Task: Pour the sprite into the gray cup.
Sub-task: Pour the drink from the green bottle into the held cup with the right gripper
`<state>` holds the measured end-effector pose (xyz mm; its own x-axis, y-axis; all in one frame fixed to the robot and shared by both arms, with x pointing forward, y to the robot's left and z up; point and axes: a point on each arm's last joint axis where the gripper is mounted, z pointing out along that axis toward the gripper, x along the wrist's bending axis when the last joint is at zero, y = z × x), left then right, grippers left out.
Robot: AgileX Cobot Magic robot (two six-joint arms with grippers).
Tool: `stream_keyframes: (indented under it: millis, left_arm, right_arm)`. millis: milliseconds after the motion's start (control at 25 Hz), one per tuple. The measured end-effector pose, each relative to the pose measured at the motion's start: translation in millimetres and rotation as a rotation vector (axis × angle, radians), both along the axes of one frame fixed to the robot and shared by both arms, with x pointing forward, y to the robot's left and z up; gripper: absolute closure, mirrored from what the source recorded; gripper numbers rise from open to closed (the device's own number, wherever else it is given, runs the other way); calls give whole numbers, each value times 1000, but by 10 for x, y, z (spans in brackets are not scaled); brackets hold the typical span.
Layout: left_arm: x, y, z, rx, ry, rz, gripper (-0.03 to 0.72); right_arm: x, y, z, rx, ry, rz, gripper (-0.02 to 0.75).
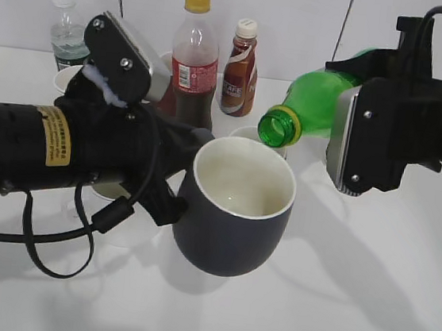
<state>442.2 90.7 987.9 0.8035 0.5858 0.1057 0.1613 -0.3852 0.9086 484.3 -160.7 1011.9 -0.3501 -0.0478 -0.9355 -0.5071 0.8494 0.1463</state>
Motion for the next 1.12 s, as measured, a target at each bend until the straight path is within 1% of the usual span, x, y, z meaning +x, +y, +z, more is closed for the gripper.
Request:
stream_keyframes:
  millis: [120,480,1120]
  left_arm:
    - [0,0,0,0,0,0,617]
    - [-11,-11,0,-1,1,-4,617]
    - [-11,-11,0,-1,1,-4,617]
  right_arm:
    - [0,0,0,-23,-16,10,325]
    - [4,0,9,-46,-43,18,325]
    - [11,-2,22,-51,-64,16,325]
